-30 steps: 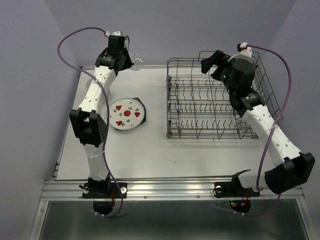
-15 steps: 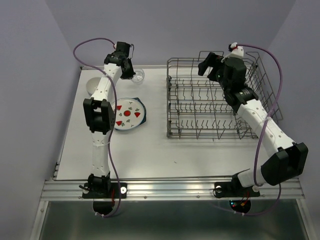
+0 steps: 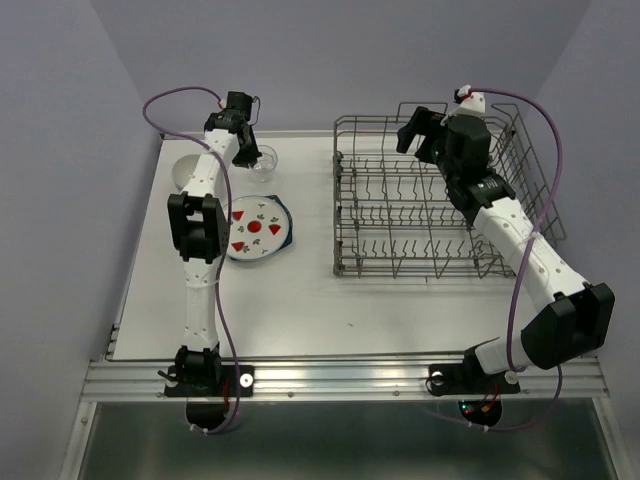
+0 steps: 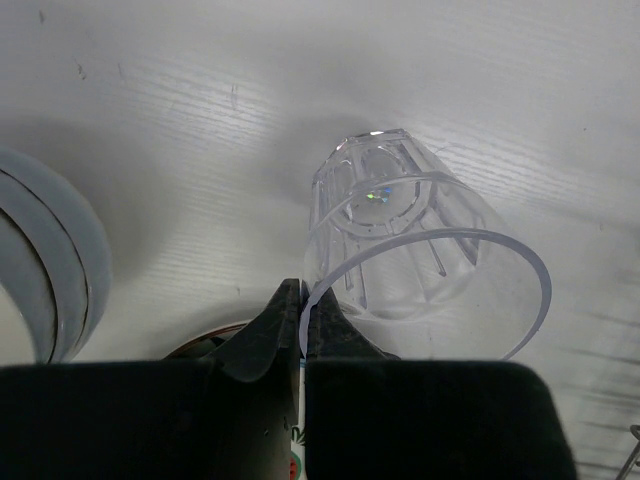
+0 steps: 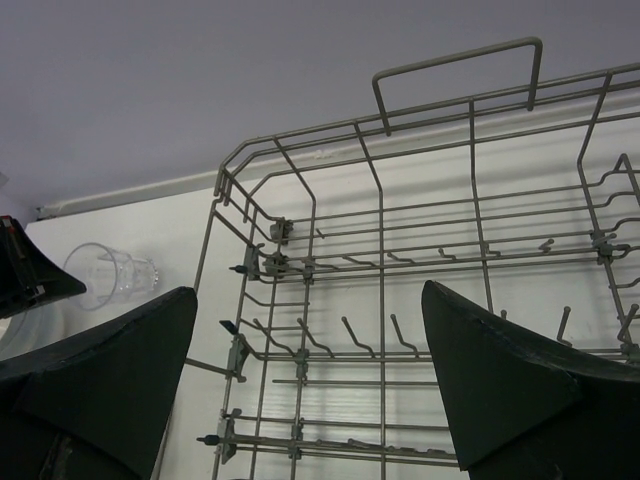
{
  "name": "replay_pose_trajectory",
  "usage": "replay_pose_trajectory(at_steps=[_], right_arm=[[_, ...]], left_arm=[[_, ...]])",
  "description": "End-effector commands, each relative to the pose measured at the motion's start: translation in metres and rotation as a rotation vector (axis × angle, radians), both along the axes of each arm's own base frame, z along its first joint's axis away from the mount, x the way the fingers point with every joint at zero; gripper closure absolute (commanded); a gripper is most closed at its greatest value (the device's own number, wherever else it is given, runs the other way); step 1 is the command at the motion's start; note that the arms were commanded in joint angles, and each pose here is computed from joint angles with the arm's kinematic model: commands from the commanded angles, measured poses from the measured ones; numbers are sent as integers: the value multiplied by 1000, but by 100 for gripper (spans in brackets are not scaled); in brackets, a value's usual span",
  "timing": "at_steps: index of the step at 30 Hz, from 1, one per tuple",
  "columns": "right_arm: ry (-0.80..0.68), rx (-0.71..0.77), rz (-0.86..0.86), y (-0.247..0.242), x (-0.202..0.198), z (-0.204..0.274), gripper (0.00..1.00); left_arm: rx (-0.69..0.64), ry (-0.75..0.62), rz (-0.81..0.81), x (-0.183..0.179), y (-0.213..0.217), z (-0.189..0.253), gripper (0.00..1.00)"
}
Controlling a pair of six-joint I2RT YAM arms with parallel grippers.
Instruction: Unload the mixed dishes from the dish rack
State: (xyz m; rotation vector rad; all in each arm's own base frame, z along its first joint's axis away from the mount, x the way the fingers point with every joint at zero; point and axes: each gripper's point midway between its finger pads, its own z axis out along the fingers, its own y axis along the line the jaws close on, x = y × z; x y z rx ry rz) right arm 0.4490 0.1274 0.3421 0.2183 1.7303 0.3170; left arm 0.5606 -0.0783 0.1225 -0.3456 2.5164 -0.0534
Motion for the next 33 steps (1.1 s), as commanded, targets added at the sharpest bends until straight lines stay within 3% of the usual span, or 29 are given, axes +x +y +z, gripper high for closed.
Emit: replay_pose_trajectory(at_steps=[1, 7, 11, 15, 16, 20, 27, 31, 32, 33], right_arm=[[-66, -13, -28, -6, 5, 26, 0], [-63, -36, -59, -11, 8, 23, 0], [-60, -38, -53, -10, 8, 23, 0], [-64, -42, -55, -12, 7, 25, 0], [-67, -40, -52, -11, 6, 26, 0], [-70, -40, -46, -11, 5, 28, 0], [-78, -57, -70, -17, 3, 33, 0], [-75, -81, -135, -28, 6, 32, 0], [-72, -84, -151, -31, 7, 31, 0], [-66, -104, -178, -36, 9, 29, 0]], left_arm=[[5, -50, 17, 6, 8, 23, 100], [20, -9, 31, 4, 15, 8, 100], [11, -2, 44, 4, 17, 5, 92], [11, -4, 50, 3, 17, 7, 70], [8, -7, 50, 4, 17, 8, 56], [-1, -18, 58, 4, 16, 13, 37], [-48, -129, 46, 5, 10, 65, 23], [-62, -275, 49, -6, 8, 137, 17], [-50, -309, 55, -10, 5, 151, 1], [-46, -310, 47, -16, 1, 153, 1]])
